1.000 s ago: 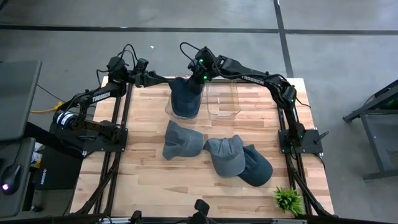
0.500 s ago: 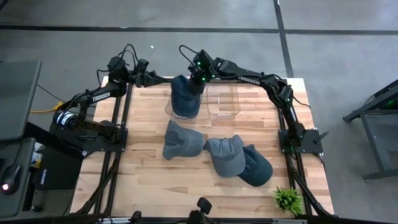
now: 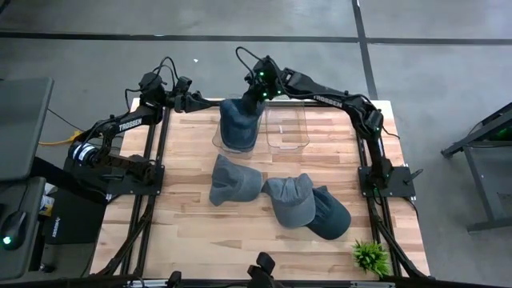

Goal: Pick & Place hat
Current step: Put the blue cap into the left transparent bin

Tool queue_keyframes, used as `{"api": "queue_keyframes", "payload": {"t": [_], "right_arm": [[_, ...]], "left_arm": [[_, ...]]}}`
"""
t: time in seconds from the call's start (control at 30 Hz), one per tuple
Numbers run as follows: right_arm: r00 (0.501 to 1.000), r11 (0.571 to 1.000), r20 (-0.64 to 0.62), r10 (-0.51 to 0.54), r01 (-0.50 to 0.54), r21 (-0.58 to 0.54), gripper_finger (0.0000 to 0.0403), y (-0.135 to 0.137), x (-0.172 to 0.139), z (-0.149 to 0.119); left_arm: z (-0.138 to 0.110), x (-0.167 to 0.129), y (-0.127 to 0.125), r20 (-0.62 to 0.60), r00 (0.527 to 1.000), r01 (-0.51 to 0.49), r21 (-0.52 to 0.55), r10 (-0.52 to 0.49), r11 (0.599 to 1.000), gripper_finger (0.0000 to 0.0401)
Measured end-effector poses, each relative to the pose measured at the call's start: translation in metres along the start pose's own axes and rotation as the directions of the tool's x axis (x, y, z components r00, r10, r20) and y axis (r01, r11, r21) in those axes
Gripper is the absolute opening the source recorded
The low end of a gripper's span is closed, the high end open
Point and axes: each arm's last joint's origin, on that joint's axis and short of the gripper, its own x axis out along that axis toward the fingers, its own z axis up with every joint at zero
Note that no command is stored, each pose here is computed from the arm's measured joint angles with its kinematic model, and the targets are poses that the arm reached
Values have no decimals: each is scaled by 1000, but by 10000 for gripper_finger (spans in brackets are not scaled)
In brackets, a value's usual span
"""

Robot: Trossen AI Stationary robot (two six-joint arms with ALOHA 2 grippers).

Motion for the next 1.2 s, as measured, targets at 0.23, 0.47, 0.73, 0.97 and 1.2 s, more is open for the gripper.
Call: {"api": "queue_keyframes", "payload": {"t": [0.23,0.47,0.73,0.97,1.2], "right_arm": [[1000,999,8,29,-29,-34,211,9,-20,7],[998,996,17,57,-55,-74,210,25,-58,15],[998,987,0,65,-64,-148,210,55,-108,15],[1000,980,-23,15,-19,-199,210,84,-139,6],[998,976,-61,-18,5,-216,210,112,-157,-7]], "left_arm": [[-1,0,0,-8,1000,3,4,-3,1000,308],[-1,0,0,-27,1000,16,4,-15,1000,308],[-2,1,0,-39,999,25,2,-25,1000,308],[-1,0,-6,-50,998,37,16,-36,999,308],[1,-3,-28,-40,998,54,72,-51,996,308]]}}
